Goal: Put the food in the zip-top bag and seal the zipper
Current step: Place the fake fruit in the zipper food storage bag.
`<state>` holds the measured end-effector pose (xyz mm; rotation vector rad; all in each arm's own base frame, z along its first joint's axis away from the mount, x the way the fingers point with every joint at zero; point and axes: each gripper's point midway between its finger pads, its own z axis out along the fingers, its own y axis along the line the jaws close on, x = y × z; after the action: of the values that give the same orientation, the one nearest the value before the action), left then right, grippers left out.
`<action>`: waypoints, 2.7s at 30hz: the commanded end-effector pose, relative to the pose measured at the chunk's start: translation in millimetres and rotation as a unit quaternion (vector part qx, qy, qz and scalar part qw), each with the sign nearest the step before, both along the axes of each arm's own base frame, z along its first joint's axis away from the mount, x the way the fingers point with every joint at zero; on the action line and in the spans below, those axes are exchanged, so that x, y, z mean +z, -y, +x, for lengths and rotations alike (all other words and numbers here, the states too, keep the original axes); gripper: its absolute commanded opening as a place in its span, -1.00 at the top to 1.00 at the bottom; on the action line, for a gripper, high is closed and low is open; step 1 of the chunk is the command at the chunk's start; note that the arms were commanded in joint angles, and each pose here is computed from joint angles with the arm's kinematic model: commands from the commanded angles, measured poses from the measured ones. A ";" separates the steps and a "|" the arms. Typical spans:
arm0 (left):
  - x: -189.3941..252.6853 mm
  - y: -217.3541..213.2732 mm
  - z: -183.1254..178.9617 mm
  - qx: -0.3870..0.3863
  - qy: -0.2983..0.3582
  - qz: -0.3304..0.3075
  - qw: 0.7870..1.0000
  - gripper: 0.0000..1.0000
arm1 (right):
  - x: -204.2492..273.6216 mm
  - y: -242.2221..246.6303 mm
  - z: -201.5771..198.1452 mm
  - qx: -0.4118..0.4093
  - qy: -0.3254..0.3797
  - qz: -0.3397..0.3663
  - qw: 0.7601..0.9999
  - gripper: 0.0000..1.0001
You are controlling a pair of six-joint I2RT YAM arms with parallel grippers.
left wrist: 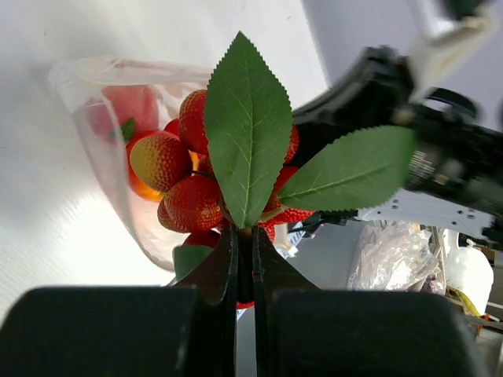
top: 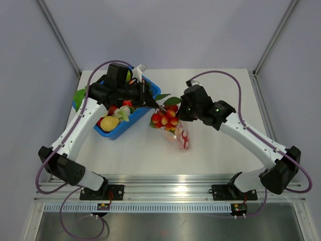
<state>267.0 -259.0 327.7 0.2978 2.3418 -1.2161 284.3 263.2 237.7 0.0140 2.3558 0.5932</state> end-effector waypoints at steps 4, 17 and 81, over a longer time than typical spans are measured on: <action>-23.0 20.4 16.8 0.009 -0.008 0.016 1.000 1.00 | 33.2 -5.7 4.9 -0.002 0.038 0.043 0.998 1.00; -78.4 24.4 17.9 -0.003 -0.003 0.140 0.990 1.00 | 39.2 -6.9 5.3 0.002 0.044 0.047 0.998 1.00; -94.8 3.6 -7.5 -0.077 0.075 0.196 0.975 1.00 | 42.4 -17.6 14.4 0.003 0.040 0.053 0.998 1.00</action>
<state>244.5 -253.8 223.6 0.7336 2.4712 -0.7698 295.3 275.6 240.4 0.0188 2.3474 0.6150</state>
